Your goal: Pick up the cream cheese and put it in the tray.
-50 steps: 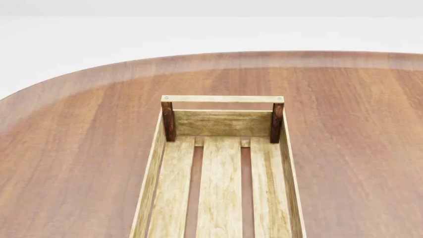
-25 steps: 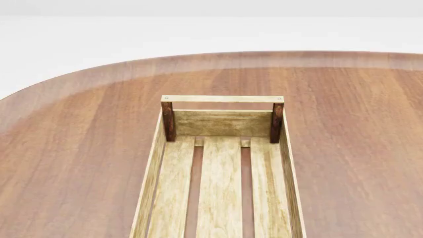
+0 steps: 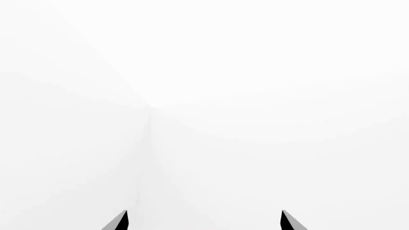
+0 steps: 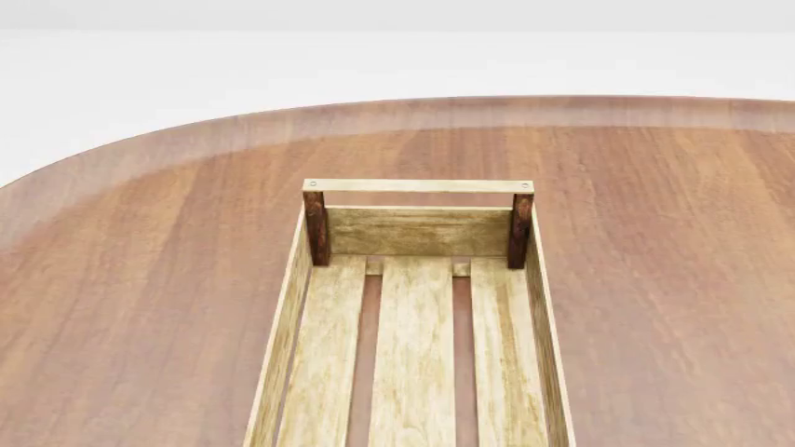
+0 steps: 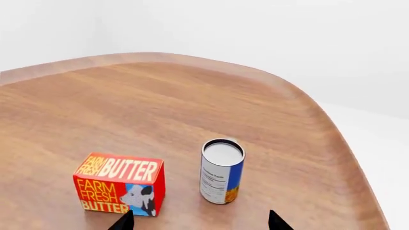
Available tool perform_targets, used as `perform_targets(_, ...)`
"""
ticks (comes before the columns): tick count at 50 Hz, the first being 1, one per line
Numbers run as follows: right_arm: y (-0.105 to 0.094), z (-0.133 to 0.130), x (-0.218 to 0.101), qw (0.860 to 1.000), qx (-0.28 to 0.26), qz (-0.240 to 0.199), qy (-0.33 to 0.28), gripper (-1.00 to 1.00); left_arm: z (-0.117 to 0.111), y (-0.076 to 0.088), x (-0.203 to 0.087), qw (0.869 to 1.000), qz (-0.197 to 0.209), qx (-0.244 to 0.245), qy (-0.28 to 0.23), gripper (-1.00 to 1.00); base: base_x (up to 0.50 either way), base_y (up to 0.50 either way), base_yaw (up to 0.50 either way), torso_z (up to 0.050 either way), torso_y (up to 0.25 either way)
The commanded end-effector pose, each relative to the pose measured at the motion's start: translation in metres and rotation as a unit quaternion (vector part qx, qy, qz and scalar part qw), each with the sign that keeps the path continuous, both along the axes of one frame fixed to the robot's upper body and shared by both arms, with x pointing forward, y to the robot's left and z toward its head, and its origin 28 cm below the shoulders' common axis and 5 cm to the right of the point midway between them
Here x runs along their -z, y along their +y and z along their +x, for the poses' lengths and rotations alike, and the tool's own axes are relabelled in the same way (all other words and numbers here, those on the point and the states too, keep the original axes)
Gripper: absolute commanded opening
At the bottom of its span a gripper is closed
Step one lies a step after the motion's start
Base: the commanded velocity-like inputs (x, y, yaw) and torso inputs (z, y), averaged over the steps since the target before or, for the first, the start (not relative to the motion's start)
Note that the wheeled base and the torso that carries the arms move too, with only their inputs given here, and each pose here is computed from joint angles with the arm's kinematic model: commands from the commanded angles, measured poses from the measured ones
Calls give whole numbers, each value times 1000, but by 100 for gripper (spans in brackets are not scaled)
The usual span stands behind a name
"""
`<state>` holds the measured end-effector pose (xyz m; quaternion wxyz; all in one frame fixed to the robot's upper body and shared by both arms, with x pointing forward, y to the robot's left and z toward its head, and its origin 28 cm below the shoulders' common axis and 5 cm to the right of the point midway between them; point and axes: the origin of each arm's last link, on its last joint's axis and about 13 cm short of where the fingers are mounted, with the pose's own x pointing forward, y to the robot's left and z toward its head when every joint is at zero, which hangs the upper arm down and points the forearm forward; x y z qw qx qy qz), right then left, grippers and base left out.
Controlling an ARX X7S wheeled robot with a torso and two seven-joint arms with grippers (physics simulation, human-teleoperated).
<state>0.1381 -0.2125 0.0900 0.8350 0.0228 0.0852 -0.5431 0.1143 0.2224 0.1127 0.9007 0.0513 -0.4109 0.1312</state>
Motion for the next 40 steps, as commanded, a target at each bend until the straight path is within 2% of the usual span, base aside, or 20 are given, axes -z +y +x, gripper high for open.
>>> perform_targets(1,-1,0,5,1000,-3,8,4,100,-1,0,0,1000,0,0,-1,100,0,0,0,0,0)
perform_targets(8,0,1,7,1000,-2,3,16,100,-2,0,-1,1000,0,0,-3,100,0,0,0,0,0)
perform_targets(12,1,3,10,1000,-16,21,2,100,-1,0,-1,1000,-1,-1,-3,100,0,0,0,0,0)
perform_targets(15,1,3,11,1000,-13,17,10,100,-1,0,-1,1000,-1,0,-4,100,0,0,0,0,0)
perform_targets(17,1,4,12,999,-26,32,-11,100,-1,0,-1,1000,-1,1,-2,100,0,0,0,0,0)
perform_targets(29,-1,4,22,998,-33,45,-8,100,-1,0,-1,1000,0,0,-2,100,0,0,0,0,0)
perform_targets(39,-3,2,29,998,-26,51,-3,100,-2,0,-1,1000,0,0,-3,100,0,0,0,0,0)
perform_targets(40,-4,0,31,998,-19,60,-16,100,-2,0,-1,1000,-1,0,-3,100,0,0,0,0,0)
